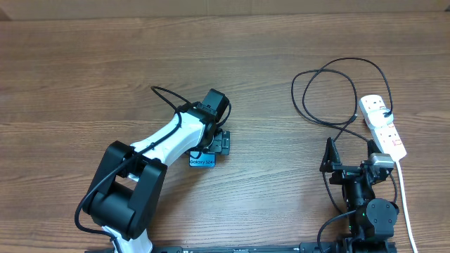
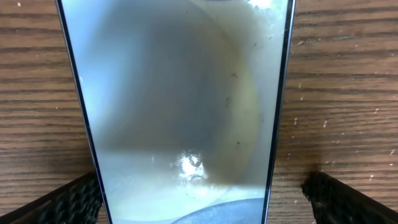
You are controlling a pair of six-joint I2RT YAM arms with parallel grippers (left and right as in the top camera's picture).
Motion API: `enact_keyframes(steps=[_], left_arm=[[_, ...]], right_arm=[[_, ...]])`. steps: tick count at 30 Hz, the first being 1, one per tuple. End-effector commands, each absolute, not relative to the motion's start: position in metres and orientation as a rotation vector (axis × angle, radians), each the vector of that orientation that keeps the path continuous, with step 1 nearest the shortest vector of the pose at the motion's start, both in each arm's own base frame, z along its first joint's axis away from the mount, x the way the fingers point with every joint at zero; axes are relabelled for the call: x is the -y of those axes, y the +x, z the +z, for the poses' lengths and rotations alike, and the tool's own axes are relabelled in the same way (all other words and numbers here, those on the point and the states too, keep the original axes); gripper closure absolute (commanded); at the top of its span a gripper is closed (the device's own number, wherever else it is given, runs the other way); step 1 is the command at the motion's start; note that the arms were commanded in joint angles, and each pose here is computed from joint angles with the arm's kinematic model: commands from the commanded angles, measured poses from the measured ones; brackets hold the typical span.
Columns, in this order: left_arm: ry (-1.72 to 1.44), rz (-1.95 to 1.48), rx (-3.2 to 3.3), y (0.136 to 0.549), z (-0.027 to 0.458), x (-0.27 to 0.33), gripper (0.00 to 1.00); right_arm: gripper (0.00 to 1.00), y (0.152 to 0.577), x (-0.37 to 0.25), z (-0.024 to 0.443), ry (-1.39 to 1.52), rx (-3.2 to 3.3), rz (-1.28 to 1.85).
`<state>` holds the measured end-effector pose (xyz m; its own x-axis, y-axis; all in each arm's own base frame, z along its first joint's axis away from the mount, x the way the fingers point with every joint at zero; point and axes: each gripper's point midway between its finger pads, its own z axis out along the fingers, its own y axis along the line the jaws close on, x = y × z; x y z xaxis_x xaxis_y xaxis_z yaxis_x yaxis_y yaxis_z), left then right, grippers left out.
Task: Plug charger to phone and switch on socket
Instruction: 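Close the left gripper on the phone's long edges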
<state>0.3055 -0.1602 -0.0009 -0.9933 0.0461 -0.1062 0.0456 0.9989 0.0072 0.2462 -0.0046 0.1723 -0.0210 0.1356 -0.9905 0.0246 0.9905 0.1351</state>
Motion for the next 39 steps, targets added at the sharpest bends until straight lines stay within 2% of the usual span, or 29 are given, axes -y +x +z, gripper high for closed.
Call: enact_keyframes(steps=[1,17,29,34,39], left_arm=[[0.102,0.048,-3.080,0.299,-0.015,0.156,0.01],[0.139,0.137,-3.024,0.314,-0.014,0.140,0.00],[0.105,0.010,-3.076,0.309,-0.016,0.144,0.00],[0.106,0.002,-3.078,0.309,-0.016,0.144,0.14],[0.105,0.004,-3.074,0.310,-0.016,0.144,0.21]], right_arm=[[0.00,0.246,0.004,0.170,0.109,-1.590,0.082],[0.00,0.247,0.004,0.170,0.109,-1.591,0.082],[0.00,0.247,0.004,0.170,0.109,-1.591,0.081],[0.00,0.247,0.004,0.170,0.109,-1.591,0.081],[0.00,0.247,0.004,0.170,0.109,-1.591,0.081]])
